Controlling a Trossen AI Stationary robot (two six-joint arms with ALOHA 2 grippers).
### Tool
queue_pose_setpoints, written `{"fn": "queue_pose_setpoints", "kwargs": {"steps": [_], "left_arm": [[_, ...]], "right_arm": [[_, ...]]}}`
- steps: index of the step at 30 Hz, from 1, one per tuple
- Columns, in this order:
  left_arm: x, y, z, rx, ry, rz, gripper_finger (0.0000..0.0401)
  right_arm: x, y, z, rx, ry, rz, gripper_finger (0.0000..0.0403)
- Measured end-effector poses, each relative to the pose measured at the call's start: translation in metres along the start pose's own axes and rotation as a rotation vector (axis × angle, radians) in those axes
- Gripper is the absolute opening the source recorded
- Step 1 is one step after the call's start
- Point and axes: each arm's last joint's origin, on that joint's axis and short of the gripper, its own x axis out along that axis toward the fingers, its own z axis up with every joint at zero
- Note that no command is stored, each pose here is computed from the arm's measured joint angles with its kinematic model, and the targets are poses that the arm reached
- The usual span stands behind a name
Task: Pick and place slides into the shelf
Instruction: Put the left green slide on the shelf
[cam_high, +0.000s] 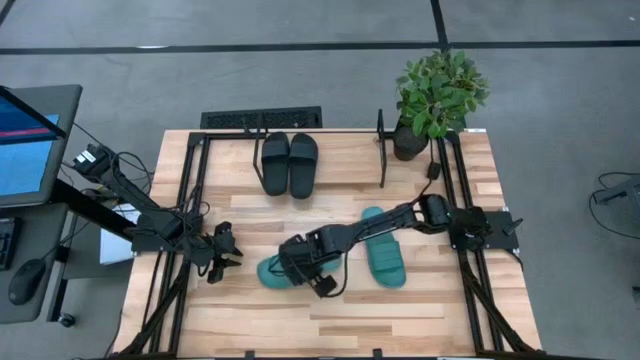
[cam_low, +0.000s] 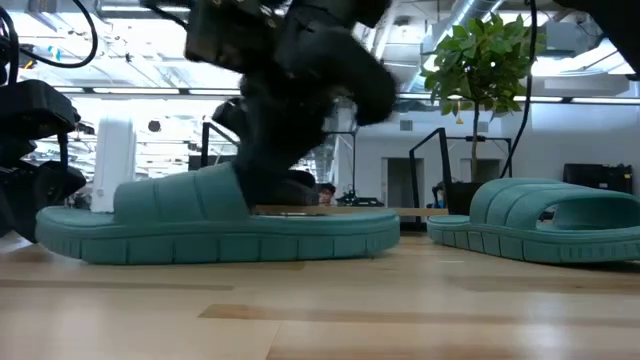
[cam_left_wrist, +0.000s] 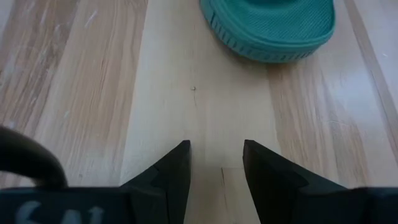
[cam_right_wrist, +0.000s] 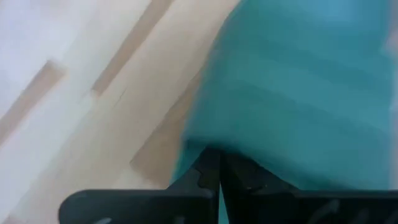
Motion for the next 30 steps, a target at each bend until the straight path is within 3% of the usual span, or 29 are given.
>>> {"fn": "queue_pose_setpoints", "kwargs": {"steps": [10,22,30], "left_arm": [[0.0,0.0,0.0,0.0,-0.001,0.0,0.0135],[0.0,0.0,0.0,0.0,-0.002,0.0,0.0135],[0.0,0.0,0.0,0.0,-0.002,0.0,0.0135]], "right_arm": [[-0.016,-0.029,0.005,0.014,-0.091,-0.089,0.0],[-0.023,-0.061,-0.01,0.179,-0.081,-0.191,0.0],[-0.023,-0.055,-0.023,0.205,0.082,-0.197,0.0]]}}
